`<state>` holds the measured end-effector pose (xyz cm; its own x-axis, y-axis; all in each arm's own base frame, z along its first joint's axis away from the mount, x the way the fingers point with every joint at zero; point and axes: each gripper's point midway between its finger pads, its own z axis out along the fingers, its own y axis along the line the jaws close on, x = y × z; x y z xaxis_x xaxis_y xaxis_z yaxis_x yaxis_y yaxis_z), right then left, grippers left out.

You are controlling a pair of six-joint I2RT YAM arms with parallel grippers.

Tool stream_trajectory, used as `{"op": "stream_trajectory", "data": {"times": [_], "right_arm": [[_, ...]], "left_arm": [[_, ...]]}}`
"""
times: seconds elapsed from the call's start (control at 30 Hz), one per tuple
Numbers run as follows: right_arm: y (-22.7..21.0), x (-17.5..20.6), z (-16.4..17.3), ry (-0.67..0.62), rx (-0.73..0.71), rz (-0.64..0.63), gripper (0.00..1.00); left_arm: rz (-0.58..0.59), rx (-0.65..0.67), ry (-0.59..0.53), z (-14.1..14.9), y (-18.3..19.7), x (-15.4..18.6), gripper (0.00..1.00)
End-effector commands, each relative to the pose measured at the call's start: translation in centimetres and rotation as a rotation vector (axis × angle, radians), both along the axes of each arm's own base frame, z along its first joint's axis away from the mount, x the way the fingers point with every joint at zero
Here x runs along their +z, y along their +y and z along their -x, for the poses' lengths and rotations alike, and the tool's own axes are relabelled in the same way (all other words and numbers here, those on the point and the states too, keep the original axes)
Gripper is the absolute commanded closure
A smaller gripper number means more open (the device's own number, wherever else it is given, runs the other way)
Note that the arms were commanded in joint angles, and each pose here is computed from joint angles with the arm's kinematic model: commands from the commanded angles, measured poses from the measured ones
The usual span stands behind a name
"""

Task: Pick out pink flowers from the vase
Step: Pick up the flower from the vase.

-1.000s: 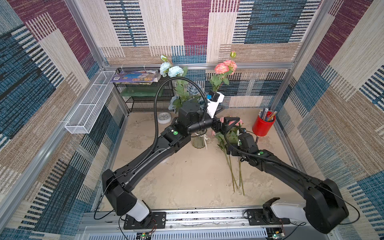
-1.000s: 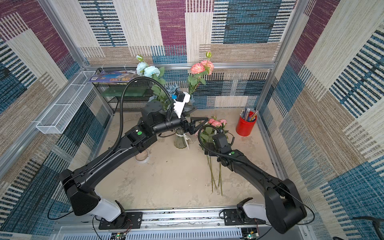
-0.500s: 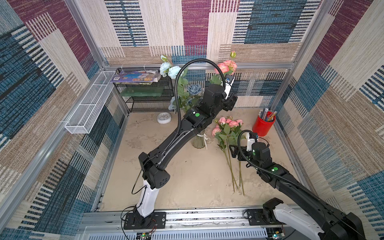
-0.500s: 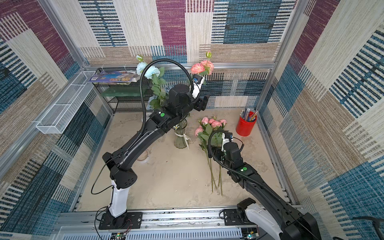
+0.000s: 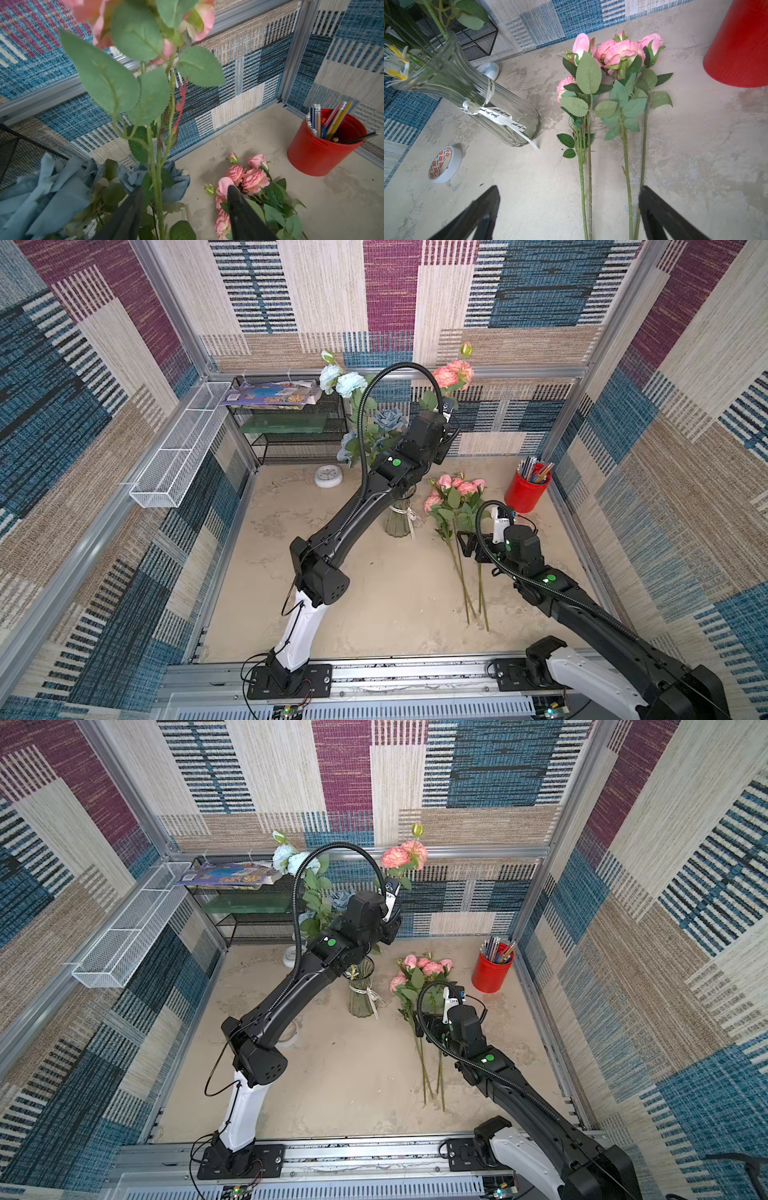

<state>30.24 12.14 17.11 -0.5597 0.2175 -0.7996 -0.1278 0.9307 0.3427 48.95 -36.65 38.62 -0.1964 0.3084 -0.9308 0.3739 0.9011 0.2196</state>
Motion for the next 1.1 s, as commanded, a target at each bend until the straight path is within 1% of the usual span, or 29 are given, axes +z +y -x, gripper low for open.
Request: {"op": "stream_trajectory", "data": {"times": [0.0,0.1,0.23,0.33,0.4,0.47,0.63,0.73,0.9,1.07], "right_arm": [[0.3,0.8,-0.4,-0.035,0.002,-0.026,0.01],[0.2,0.8,-0.4,-0.037,0.0,-0.026,0.01],[0.2,0.6,-0.5,-0.033,-0.002,-0.027,0.01],[0.2,0.5,-0.5,-0.029,0.0,-0.025,0.01],[0.1,0.4,-0.5,-0.027,-0.002,-0.026,0.01],[0.1,0.4,-0.6,-0.025,-0.003,-0.027,0.01],[0.1,0.1,-0.6,-0.018,0.0,-0.028,0.01],[0.1,0.1,-0.6,-0.018,0.0,-0.028,0.01],[0.1,0.1,-0.6,-0.017,0.001,-0.029,0.01],[0.1,0.2,-0.7,-0.019,0.001,-0.029,0.01]], "left_arm": [[0.065,-0.009,0.034,-0.9,0.0,-0.7,0.44],[0.095,-0.033,0.049,-1.2,-0.2,-1.0,0.51],[0.103,-0.093,0.05,-1.2,-1.3,-1.3,0.58],[0.107,-0.123,0.059,-1.1,-1.8,-1.7,0.7],[0.114,-0.141,0.069,-1.0,-2.1,-1.8,0.8],[0.115,-0.149,0.075,-0.9,-2.2,-1.9,0.86],[0.096,-0.136,0.092,-0.8,-1.8,-2.4,0.96],[0.088,-0.132,0.097,-0.5,-1.4,-2.3,1.0],[0.095,-0.13,0.082,0.1,-0.8,-1.2,1.0],[0.116,-0.141,0.057,0.8,-0.4,0.6,1.0]]}}
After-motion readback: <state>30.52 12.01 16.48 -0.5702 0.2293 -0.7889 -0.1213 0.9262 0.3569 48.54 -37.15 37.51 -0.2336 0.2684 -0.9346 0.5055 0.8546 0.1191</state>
